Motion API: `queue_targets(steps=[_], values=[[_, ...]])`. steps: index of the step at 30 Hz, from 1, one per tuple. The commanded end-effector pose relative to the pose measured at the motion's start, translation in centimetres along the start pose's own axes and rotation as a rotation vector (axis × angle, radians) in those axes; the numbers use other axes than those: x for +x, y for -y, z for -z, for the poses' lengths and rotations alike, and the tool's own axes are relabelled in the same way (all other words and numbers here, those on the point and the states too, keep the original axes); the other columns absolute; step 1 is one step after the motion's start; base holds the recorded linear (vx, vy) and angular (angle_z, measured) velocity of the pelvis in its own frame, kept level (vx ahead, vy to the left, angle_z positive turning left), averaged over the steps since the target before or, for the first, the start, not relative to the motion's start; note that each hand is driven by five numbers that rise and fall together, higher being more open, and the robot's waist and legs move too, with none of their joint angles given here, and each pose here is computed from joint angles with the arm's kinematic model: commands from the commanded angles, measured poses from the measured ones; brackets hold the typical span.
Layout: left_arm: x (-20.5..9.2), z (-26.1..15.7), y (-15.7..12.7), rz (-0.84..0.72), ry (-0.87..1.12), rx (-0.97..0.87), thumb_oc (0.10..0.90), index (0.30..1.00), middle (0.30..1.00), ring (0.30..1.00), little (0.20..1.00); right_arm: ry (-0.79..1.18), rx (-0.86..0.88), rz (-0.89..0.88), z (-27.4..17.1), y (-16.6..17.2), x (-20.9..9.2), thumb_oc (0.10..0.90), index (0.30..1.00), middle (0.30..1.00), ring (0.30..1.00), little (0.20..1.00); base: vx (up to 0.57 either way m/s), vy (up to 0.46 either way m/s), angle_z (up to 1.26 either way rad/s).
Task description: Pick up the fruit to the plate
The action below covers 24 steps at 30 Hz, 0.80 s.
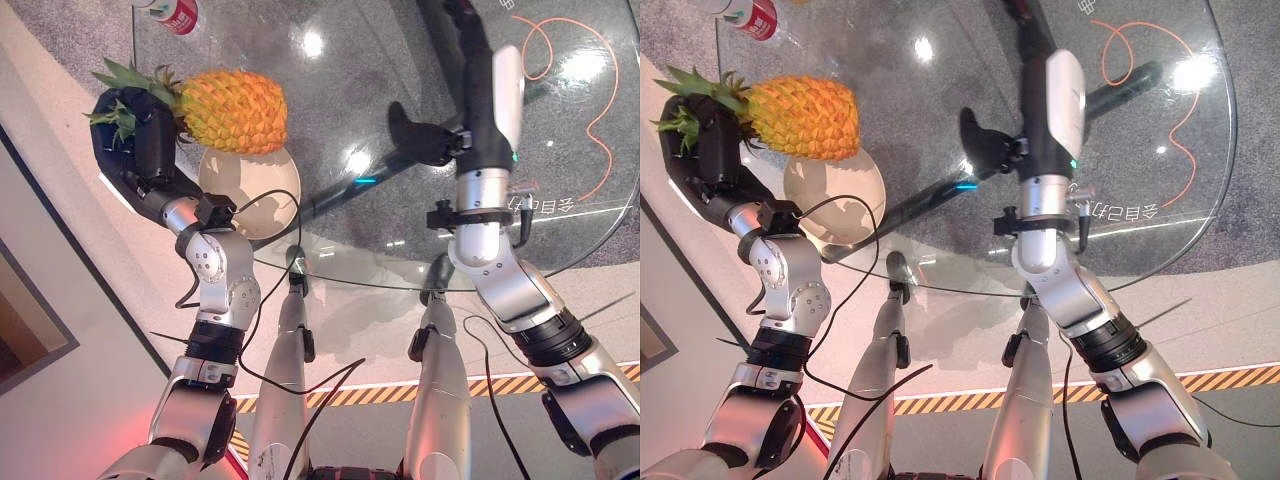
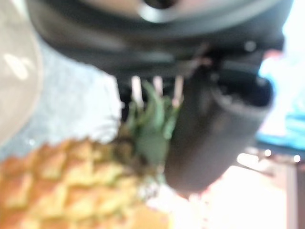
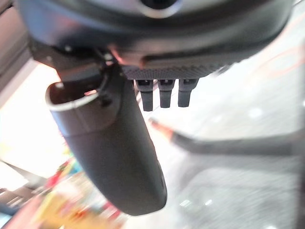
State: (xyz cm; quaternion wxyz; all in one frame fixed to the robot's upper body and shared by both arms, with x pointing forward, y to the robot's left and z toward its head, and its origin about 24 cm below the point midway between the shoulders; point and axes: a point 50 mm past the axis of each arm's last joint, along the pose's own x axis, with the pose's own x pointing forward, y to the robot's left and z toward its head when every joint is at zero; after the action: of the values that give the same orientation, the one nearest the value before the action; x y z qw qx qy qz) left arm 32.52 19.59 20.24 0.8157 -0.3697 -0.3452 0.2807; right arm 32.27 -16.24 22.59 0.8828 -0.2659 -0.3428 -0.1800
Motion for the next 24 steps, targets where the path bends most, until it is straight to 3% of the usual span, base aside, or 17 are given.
queue_targets(steps=[1,9,17,24], values=[[2.5,-6.3,2.5,0.146,0.374,-0.093,0.1,0.3,0.3,0.3,0.2,0.123,0.124,0.265,-2.1,3.0,1.1,0.8,0.9,0.9,0.9,0.9,-0.03,0.014,0.0],[3.1,-6.5,0.3,0.131,0.405,0.012,0.1,0.3,0.3,0.3,0.2,-0.207,0.105,0.597,5.2,6.5,-1.7,0.8,0.9,0.9,0.9,0.9,-0.01,-0.001,0.0],[3.7,-6.8,-0.2,0.157,0.437,0.088,0.1,0.3,0.3,0.3,0.2,-0.451,0.092,0.81,10.2,9.2,-3.5,0.8,0.9,0.9,0.9,0.9,0.0,0.0,0.0],[4.6,-6.5,-0.5,0.18,0.454,0.202,0.1,0.3,0.3,0.3,0.2,-0.84,0.291,0.987,16.8,11.3,-7.8,0.8,0.9,0.9,0.9,0.9,0.0,-0.004,0.0]])
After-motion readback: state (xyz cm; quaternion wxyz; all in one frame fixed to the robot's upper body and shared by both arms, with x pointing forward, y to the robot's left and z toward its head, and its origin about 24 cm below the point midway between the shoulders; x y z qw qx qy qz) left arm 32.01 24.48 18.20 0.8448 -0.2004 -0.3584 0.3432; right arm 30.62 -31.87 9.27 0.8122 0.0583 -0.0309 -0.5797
